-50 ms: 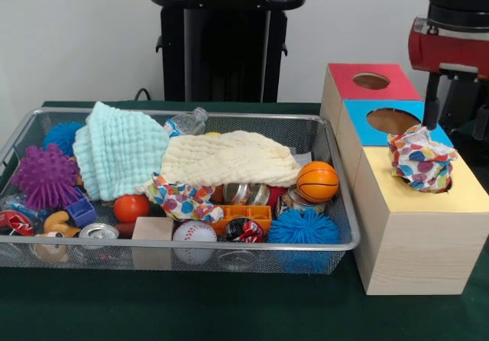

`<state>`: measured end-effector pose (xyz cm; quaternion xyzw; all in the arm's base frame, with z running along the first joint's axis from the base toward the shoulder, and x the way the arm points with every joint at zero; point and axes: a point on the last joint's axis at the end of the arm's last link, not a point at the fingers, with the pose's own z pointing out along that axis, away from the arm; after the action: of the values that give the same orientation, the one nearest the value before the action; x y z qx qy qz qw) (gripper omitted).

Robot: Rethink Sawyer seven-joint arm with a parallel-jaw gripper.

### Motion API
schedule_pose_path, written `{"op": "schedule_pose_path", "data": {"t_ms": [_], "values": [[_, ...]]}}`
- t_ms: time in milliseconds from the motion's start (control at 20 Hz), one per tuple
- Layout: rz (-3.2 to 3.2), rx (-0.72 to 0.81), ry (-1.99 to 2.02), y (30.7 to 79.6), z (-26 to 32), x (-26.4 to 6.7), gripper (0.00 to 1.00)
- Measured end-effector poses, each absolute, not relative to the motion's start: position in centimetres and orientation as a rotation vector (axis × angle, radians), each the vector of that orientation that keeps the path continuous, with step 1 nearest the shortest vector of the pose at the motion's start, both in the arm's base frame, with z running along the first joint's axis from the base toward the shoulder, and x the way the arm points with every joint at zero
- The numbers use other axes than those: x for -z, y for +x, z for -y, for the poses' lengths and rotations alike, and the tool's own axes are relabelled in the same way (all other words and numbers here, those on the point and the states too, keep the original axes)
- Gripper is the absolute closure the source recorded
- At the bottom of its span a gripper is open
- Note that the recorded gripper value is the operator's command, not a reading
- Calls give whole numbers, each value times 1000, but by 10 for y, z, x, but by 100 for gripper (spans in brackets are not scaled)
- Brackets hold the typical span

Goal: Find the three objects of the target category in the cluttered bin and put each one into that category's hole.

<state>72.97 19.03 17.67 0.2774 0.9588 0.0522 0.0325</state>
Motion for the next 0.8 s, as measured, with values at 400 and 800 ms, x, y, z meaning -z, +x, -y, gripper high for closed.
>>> {"op": "schedule_pose_path", "data": {"t_ms": [400, 800], "values": [[-2954, -171, 873, 725, -188, -182, 100], [-2973, -170, 907, 710, -179, -181, 100]]}}
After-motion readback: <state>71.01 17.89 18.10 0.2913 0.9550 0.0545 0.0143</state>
